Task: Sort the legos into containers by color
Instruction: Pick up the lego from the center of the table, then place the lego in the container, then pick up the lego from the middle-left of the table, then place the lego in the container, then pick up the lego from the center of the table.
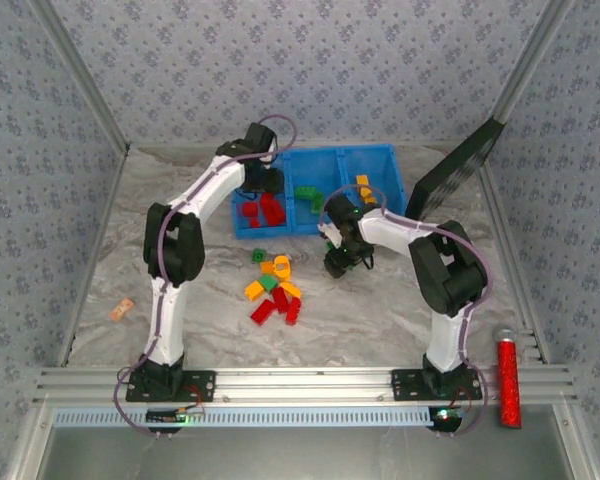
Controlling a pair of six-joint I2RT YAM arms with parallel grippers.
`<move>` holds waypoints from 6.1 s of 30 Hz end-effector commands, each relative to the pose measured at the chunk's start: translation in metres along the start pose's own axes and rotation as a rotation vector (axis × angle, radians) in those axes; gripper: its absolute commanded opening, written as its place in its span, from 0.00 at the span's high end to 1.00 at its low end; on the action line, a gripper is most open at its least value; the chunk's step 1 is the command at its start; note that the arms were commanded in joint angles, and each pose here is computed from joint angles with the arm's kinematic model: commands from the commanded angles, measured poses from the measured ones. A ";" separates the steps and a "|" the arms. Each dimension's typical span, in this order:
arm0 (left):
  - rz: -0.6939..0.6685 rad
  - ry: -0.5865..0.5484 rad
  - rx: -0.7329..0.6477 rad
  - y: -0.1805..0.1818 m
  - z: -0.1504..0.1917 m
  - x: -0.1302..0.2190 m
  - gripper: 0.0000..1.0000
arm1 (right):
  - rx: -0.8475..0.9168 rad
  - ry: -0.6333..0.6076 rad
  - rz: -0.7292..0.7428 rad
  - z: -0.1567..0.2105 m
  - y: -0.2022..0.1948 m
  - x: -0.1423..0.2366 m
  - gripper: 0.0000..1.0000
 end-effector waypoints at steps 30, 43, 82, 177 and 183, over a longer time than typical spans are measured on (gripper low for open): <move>0.025 0.091 -0.095 0.008 0.216 0.172 0.37 | -0.046 -0.239 -0.098 -0.037 0.034 0.120 0.75; 0.045 0.164 -0.171 -0.015 0.292 0.139 0.35 | -0.144 -0.252 -0.019 -0.126 -0.023 0.113 0.76; -0.088 0.291 -0.275 -0.029 0.319 0.050 0.36 | -0.147 -0.167 -0.028 -0.143 -0.026 0.079 0.36; 0.017 -0.003 -0.087 0.007 0.008 -0.006 0.36 | 0.027 0.058 0.005 -0.029 0.003 -0.020 0.76; 0.030 -0.067 -0.131 0.002 0.000 0.040 0.34 | -0.026 -0.002 -0.049 -0.018 0.012 0.018 0.78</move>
Point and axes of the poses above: each hand's point on the last joint's axis, 136 mm out from that joint toward the fingers, its own x axis back along the fingers, its own y axis along the line the jaws close on, z = x × y, the point moved 6 cm from there along x, back along the fingers
